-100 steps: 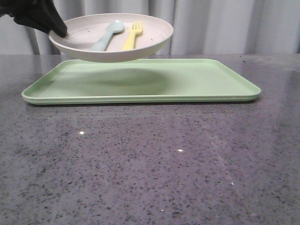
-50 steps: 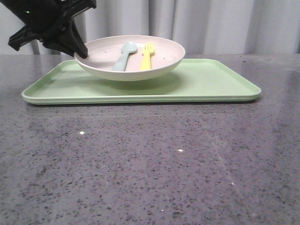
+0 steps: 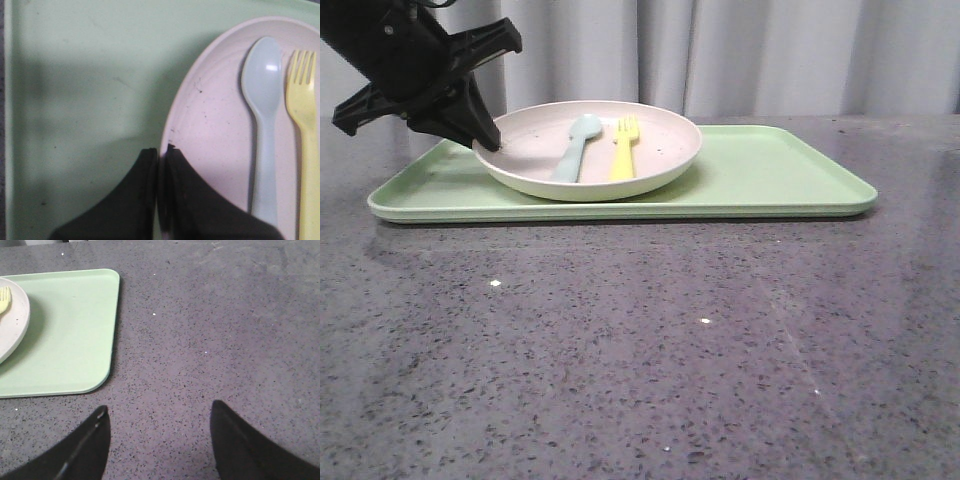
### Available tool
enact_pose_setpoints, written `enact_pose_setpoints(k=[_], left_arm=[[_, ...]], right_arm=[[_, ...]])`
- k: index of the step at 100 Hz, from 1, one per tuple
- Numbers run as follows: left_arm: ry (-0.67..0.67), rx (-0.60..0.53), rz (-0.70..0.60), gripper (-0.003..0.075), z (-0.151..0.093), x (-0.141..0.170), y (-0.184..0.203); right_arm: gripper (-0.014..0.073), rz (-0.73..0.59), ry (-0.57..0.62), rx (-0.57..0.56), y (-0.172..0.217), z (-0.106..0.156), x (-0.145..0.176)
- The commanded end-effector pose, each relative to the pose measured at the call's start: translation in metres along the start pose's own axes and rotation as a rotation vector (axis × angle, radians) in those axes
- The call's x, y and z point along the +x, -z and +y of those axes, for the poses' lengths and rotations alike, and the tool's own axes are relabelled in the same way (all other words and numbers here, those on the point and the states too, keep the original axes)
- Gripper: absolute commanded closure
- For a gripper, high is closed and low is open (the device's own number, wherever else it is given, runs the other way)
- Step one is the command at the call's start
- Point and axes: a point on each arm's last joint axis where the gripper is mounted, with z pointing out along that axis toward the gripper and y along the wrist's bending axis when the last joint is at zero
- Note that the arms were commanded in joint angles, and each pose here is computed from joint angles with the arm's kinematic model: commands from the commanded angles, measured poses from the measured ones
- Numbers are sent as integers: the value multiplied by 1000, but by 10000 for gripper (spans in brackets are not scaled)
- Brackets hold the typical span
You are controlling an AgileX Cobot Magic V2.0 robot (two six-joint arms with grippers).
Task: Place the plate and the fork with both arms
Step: 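Open the left gripper and withdraw it from the plate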
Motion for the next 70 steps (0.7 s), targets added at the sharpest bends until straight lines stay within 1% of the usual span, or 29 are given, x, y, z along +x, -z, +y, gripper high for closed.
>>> enact_pose_setpoints(k=[1,9,14,21,26,33,40,56,70], left_arm=[[25,53,-122,740,-17,-16,22],[25,53,-122,736,-17,-16,22],[24,53,-120,715,-17,-16,22],[24,53,-118,639,-17,-16,22],[24,53,-118,553,-17,-16,22],[24,53,-118,454,-17,-16,22],[24,53,-118,400,-17,-16,22],[23,56,-119,398,-18,-16,24],[2,63,-145,408,-22,-18,36]], right_arm=[[145,-90,1,-19,5,3,-16],[145,-90,0,-20,5,3,-16],[145,-90,0,-20,5,3,-16],[145,-90,0,-20,5,3,-16],[145,-90,0,-20,5,3,-16],[145,-90,0,-20,5,3,-16],[145,-91,0,-20,5,3,-16],[145,-91,0,-20,5,3,-16],[145,-112,0,-23,5,3,-18]])
